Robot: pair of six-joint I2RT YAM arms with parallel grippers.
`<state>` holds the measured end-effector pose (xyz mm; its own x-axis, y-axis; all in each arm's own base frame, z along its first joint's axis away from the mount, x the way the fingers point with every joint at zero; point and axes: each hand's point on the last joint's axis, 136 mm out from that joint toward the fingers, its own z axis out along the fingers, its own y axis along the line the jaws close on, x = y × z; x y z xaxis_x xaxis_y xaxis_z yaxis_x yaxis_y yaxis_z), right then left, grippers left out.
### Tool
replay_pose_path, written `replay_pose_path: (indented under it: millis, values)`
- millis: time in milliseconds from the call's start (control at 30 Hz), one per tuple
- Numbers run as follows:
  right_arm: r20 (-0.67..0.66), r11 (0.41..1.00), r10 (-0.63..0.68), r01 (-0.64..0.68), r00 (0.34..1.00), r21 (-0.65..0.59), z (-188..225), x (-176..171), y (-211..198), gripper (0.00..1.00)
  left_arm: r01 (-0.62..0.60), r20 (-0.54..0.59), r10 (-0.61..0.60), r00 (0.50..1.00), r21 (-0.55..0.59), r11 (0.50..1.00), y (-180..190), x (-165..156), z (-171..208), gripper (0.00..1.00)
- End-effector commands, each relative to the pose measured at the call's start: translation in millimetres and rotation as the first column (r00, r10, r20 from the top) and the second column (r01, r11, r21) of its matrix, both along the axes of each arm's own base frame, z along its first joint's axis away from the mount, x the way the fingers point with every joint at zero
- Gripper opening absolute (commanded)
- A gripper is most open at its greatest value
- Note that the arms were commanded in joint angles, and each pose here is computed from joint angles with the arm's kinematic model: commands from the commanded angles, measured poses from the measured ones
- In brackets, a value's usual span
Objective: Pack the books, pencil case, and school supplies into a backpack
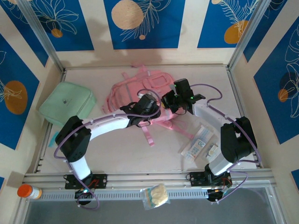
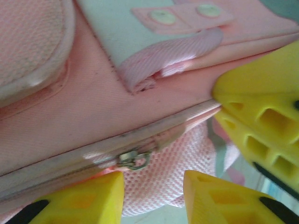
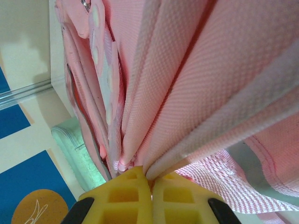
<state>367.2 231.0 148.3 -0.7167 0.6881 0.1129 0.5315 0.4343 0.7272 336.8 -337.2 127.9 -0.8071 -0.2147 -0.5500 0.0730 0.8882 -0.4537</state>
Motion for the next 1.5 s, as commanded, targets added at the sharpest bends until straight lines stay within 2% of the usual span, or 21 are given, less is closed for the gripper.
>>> replay_pose_path:
  millis: [0,100,267,367,533,800,967,1200,1333,1467]
  values:
    - [0.065,0.996,0.031,-0.036,0.997,0.084,38,-2,9,0.00,-0.078,-0.008,0.080,0.997,0.129,0.989,24,5,-18,0.41]
    - [0.067,0.996,0.033,-0.039,0.997,0.086,39,-2,9,0.00,-0.104,0.007,0.104,0.995,0.171,0.980,30,9,-20,0.44]
    - [0.063,0.995,0.039,-0.045,0.997,0.089,37,-1,14,0.00,-0.102,0.046,0.096,0.994,0.166,0.981,19,24,-13,0.44]
    - [0.053,0.995,0.042,-0.046,0.998,0.085,33,-3,15,0.00,-0.084,0.108,0.070,0.992,0.123,0.989,6,36,1,0.36]
    - [0.041,0.996,0.048,-0.051,0.998,0.076,27,-6,12,0.00,-0.100,0.139,0.077,0.987,0.164,0.981,12,44,16,0.28]
    - [0.049,0.997,0.064,-0.066,0.997,0.034,22,-3,4,0.00,-0.060,0.157,0.042,0.987,0.113,0.992,18,30,32,0.08]
    - [0.055,0.996,0.084,-0.084,0.995,0.008,17,-1,2,0.00,-0.032,0.141,0.012,0.990,0.142,0.989,25,23,33,0.03]
    - [0.065,0.992,0.128,-0.127,0.990,-0.019,16,2,-2,0.00,0.004,0.062,-0.016,0.998,0.191,0.982,45,11,19,0.05]
    - [0.072,0.989,0.145,-0.144,0.987,-0.016,16,0,7,0.00,0.075,0.046,-0.082,0.996,0.134,0.988,29,14,18,0.15]
    - [0.060,0.988,0.156,-0.156,0.986,-0.006,13,1,14,0.00,0.113,0.046,-0.117,0.992,0.089,0.990,13,17,21,0.17]
